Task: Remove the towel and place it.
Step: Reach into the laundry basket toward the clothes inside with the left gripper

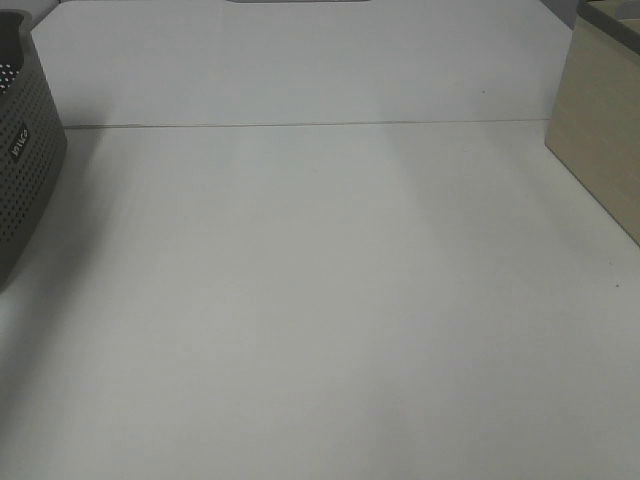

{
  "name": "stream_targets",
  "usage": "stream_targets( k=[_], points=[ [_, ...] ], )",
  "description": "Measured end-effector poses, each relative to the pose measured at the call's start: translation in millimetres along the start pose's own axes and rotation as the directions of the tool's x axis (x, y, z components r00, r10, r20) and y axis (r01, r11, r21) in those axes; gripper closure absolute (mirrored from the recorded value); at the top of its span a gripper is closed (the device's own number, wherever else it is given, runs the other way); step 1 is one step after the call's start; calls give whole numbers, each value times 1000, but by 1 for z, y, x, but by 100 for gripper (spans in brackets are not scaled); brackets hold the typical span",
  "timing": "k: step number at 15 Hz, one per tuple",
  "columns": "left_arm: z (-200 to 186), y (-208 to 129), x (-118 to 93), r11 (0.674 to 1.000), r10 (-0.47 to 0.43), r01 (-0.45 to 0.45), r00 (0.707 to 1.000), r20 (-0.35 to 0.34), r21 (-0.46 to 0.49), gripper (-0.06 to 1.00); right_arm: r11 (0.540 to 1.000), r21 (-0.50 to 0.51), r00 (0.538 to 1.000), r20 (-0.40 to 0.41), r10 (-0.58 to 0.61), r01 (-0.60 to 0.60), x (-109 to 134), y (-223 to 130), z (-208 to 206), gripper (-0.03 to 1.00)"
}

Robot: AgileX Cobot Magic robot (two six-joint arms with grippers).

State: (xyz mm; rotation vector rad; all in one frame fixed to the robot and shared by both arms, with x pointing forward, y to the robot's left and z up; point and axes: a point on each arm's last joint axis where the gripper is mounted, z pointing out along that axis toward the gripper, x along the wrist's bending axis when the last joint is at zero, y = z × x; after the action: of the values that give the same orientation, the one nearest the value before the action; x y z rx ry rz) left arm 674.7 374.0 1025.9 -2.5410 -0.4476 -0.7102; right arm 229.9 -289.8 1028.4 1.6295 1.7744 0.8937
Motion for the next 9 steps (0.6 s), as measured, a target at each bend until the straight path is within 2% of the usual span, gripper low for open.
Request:
stream_targets(
  k=[6,9],
  points=[
    [45,8,-7,999,29,-29,999,16,-17,-2,1000,0,1000,0,0,0,0,0,0,41],
    [60,18,-10,998,49,-49,999,-1,-48,-2,1000,0,1000,0,0,0,0,0,0,41]
  ],
)
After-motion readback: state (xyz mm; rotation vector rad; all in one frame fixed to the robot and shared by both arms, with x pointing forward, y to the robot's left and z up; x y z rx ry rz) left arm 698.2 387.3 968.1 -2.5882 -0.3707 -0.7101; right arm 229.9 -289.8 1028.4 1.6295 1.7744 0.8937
